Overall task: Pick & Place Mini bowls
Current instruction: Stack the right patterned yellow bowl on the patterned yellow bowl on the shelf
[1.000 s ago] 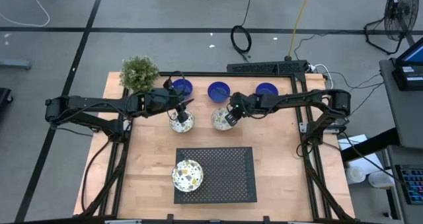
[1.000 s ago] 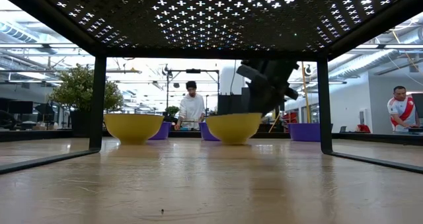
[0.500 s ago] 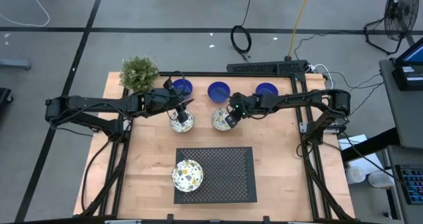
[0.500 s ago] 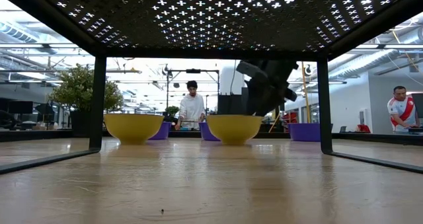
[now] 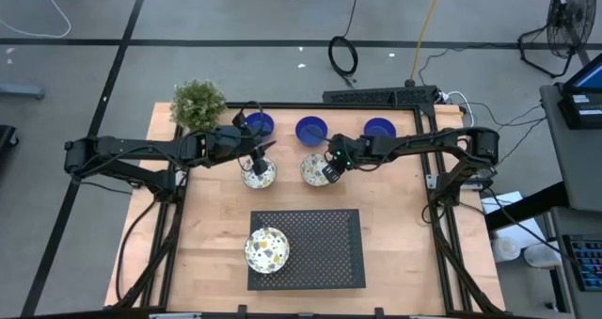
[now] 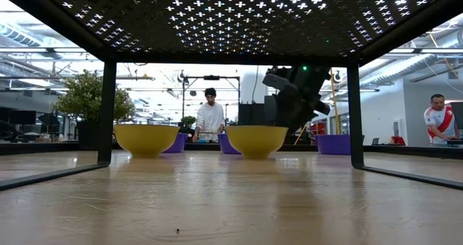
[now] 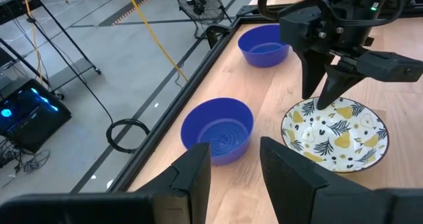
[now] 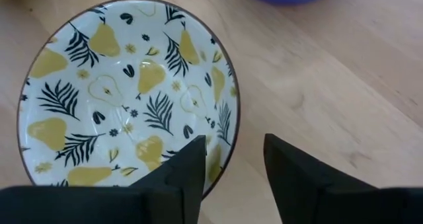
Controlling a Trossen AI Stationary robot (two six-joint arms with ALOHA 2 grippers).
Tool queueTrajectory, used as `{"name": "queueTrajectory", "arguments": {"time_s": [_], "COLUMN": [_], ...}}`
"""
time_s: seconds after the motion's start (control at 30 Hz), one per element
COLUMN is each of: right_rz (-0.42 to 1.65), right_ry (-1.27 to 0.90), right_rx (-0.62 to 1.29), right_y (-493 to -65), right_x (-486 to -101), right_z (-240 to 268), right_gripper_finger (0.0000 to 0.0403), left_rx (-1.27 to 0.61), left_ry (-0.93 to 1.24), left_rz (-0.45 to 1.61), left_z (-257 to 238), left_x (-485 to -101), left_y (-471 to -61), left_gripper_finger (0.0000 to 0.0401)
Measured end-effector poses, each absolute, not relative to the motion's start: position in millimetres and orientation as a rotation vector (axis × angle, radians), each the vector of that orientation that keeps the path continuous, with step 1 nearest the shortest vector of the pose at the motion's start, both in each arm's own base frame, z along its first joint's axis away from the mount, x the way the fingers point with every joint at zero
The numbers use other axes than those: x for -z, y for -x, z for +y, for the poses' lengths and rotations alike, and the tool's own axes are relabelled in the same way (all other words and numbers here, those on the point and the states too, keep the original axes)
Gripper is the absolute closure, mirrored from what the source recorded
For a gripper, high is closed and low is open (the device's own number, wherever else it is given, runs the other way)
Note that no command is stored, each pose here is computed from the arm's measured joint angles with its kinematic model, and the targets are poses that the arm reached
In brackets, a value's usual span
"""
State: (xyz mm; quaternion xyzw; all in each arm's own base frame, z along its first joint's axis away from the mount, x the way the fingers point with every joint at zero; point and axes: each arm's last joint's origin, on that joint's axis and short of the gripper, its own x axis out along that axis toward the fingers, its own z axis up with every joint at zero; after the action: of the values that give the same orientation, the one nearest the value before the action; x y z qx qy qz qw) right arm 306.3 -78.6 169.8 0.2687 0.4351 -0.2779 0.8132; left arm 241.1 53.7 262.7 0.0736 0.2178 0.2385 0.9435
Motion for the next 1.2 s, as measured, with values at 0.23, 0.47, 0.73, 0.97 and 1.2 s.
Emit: {"name": "queueTrajectory", "arguments": {"time_s": [0.23,0.47,0.73,0.97,1.2], "right_rz": [0.940,0.940,0.939,0.939,0.942], "right_ry": [-0.599,-0.592,-0.569,-0.538,-0.522], "right_rx": [0.547,0.544,0.529,0.514,0.509], "right_y": [-306.7,-306.7,-307.3,-307.5,-307.4], "right_x": [-169.7,-169.8,-170.2,-171.2,-171.2], "right_z": [-77.2,-77.3,-77.5,-77.6,-77.7], "right_gripper_finger": [0.0283,0.0326,0.0386,0.0395,0.0398], "left_rx": [-0.487,-0.487,-0.487,-0.487,-0.488], "left_ry": [-0.148,-0.147,-0.147,-0.147,-0.143], "left_rz": [0.444,0.443,0.443,0.443,0.442], "left_z": [53.7,53.7,53.7,53.7,53.7], "left_x": [-262.7,-262.7,-262.7,-262.7,-262.7], "left_y": [-241.1,-241.1,-241.2,-241.2,-241.2], "left_gripper_finger": [0.0265,0.0265,0.0265,0.0265,0.0265]}}
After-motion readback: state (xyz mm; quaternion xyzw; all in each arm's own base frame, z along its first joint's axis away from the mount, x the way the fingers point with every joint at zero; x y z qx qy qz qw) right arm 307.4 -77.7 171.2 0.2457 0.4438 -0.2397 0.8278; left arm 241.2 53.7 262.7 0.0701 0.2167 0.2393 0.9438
